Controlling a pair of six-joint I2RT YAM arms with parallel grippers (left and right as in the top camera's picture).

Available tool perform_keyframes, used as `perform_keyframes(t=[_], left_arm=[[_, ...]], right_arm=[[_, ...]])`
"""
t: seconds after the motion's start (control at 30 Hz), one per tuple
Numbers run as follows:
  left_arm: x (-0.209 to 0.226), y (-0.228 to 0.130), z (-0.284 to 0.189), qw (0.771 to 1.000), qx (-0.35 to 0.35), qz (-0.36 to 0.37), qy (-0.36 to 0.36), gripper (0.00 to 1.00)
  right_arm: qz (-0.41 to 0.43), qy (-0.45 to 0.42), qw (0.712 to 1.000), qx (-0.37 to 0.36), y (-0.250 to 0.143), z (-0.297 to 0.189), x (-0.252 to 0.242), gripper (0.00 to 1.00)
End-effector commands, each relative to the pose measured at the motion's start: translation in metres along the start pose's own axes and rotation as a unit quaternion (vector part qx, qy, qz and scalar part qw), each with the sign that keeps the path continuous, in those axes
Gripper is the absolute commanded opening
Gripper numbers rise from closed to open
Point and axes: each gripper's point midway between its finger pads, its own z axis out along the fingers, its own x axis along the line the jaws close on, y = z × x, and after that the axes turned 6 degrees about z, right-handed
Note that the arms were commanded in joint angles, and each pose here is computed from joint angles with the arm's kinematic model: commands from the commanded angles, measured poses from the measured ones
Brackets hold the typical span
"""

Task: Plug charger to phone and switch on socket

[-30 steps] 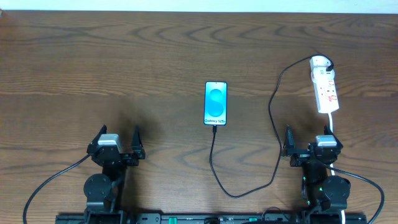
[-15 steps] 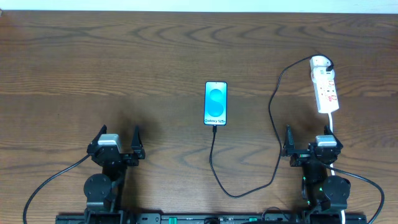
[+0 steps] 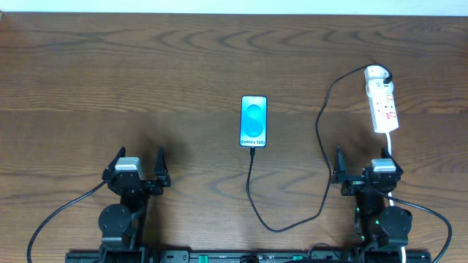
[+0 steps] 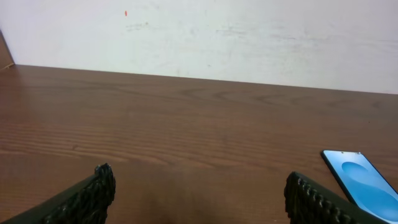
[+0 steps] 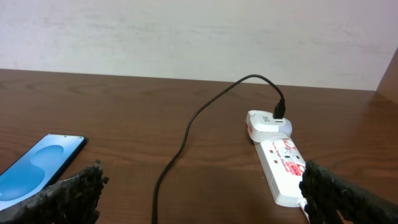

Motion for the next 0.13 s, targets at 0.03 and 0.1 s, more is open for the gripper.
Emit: perform_keyframes(t=[0.03,0.1], left_arm=[[0.0013,-0.0148,0.0006,1.0,0.022,0.008,0.003,0.88],[0.0013,-0.0147,0.0006,1.0,0.022,0.008,0.003,0.88]], right_arm=[[0.005,0.005,1.0,0.0,-0.0008,-0.0002,0.0024,0.99],[0.005,0.005,1.0,0.0,-0.0008,-0.0002,0.0024,0.99]])
